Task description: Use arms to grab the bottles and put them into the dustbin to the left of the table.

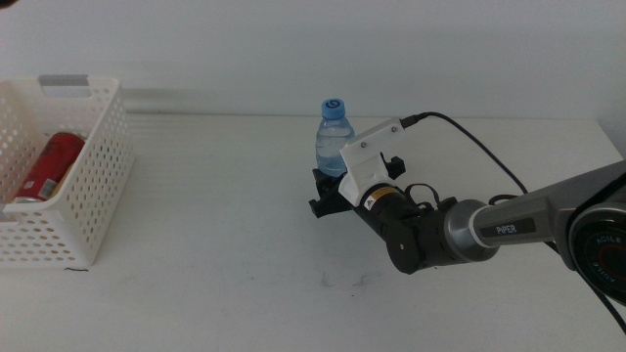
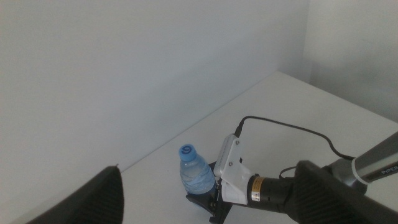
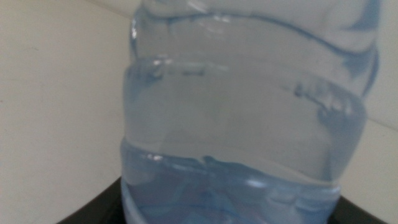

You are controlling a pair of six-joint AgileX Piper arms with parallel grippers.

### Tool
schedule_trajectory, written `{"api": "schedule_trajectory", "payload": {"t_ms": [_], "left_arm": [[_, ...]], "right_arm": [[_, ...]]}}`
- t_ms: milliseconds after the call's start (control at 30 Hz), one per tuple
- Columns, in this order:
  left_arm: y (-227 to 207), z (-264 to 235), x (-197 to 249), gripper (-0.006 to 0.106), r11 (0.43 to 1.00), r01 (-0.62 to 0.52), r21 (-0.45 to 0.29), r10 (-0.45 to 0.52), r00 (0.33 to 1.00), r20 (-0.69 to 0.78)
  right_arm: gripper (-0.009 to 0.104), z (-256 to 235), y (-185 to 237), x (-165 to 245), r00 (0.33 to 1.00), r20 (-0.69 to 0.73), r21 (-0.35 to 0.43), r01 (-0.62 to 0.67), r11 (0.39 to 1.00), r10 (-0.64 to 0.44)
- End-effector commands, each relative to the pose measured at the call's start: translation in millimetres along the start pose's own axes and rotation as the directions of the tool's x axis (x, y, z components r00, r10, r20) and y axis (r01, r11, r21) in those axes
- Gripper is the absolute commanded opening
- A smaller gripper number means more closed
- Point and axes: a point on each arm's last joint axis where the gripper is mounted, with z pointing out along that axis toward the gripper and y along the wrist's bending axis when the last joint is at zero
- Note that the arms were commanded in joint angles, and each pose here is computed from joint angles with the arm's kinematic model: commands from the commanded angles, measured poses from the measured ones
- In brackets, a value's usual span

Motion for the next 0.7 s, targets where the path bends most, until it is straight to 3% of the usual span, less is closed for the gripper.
{"api": "schedule_trajectory", "payload": {"t_ms": [0,67,133,167,233,300,533,667], "left_arm": [[-1.0,-0.7,-1.6,0.094,1.000,-0.001,0.002,0.001,1.000,0.017],[-1.0,-0.7,-1.6,0.094,1.000,-0.001,0.002,0.001,1.000,0.017],[-1.0,-0.7,-1.6,0.094,1.000,-0.001,0.002,0.001,1.000,0.017],[-1.0,-0.7,-1.6,0.094,1.000,-0.001,0.002,0.001,1.000,0.017],[-1.0,-0.7,-1.6,0.094,1.000,-0.001,0.002,0.001,1.000,0.017],[-1.0,-0.7,-1.6,0.094,1.000,-0.001,0.002,0.001,1.000,0.017],[-0.9,-0.7,-1.7,0.094,1.000,-0.001,0.001,0.001,1.000,0.019],[-0.9,-0.7,-1.7,0.094,1.000,-0.001,0.001,0.001,1.000,0.019]], "right_arm": [[0.000,1.3,-0.6,-8.7,0.998,0.058,0.016,-0.005,1.000,0.004],[0.007,2.1,-0.1,-5.5,0.999,0.050,0.016,-0.005,1.000,0.004],[0.023,1.9,0.2,-4.1,0.999,0.040,0.013,-0.004,1.000,0.004],[0.045,-0.3,1.7,-5.5,1.000,-0.004,-0.006,-0.010,1.000,0.010],[0.074,-7.9,3.7,-15.5,0.994,-0.096,-0.035,-0.054,0.998,0.051],[0.093,-21.0,6.7,-30.6,0.976,-0.194,-0.070,-0.113,0.991,0.097],[0.091,-138.3,-1.5,-106.6,0.876,-0.421,-0.199,-0.341,0.919,0.235],[0.091,-219.6,-17.0,-149.0,0.911,-0.373,-0.289,-0.295,0.911,0.177]]}}
